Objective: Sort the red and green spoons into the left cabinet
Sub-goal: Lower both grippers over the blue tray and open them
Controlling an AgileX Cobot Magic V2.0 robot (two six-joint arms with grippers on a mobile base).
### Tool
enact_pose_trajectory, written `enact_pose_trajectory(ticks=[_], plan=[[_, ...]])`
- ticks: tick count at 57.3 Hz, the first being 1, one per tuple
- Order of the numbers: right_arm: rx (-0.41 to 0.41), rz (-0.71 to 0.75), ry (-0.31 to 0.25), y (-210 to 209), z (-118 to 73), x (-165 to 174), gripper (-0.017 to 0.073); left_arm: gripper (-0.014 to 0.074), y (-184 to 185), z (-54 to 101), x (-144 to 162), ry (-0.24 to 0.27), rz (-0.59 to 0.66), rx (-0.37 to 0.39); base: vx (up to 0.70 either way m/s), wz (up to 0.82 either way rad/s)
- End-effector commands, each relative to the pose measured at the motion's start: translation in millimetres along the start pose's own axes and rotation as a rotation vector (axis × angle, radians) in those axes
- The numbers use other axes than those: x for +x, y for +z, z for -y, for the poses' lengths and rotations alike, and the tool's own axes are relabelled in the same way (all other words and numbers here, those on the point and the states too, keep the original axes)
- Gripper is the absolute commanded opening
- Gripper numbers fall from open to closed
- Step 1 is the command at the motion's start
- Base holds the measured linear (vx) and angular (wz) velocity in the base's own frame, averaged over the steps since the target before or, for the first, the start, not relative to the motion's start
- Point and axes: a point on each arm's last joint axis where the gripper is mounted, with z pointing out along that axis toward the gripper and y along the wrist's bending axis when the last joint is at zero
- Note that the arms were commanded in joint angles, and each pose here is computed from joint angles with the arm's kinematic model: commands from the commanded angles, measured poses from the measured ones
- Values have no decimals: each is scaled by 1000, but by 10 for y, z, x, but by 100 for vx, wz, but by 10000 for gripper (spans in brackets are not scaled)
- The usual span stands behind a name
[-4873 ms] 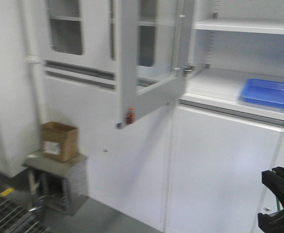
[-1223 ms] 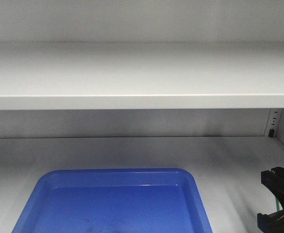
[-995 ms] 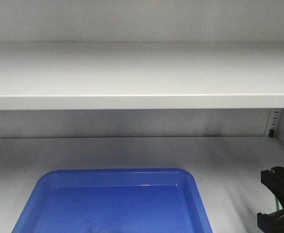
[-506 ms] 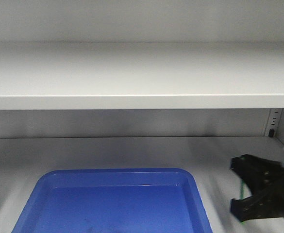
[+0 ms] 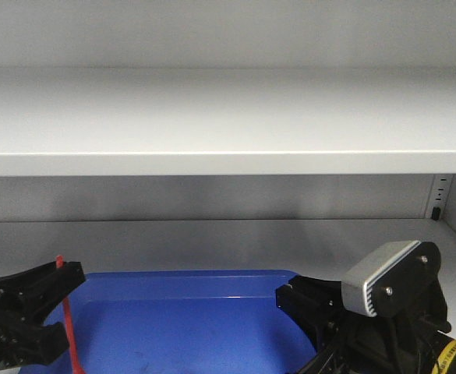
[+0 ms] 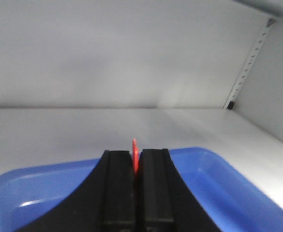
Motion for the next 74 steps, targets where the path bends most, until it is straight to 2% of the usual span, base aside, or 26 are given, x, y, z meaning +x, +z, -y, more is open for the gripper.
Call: enact_pose_trajectory(ticks=[1, 10, 23, 32, 42, 47, 58, 74], plan=[[-31, 127, -4, -27, -27, -220, 26, 102, 22, 89, -174, -14, 126, 68, 0, 0], [-78, 190, 43, 30, -59, -239, 55, 198, 147, 52, -70, -17, 77, 52, 0, 0], [-71, 142, 53, 107, -46, -153, 160, 370, 215, 36, -12, -10, 54, 49, 0, 0], [-65, 129, 53, 109, -41, -142, 323, 446, 215, 36, -12, -5, 54, 50, 0, 0], [-51, 97, 53, 113, -29, -111, 548, 454, 215, 36, -12, -5, 54, 50, 0, 0], [-42, 78, 53, 115, -22, -93, 614, 454, 215, 36, -11, -5, 53, 49, 0, 0], [-38, 68, 52, 115, -18, -82, 614, 454, 216, 27, 5, -6, 35, 39, 0, 0], [-38, 68, 52, 115, -18, -82, 527, 454, 216, 27, 6, -6, 35, 39, 0, 0]])
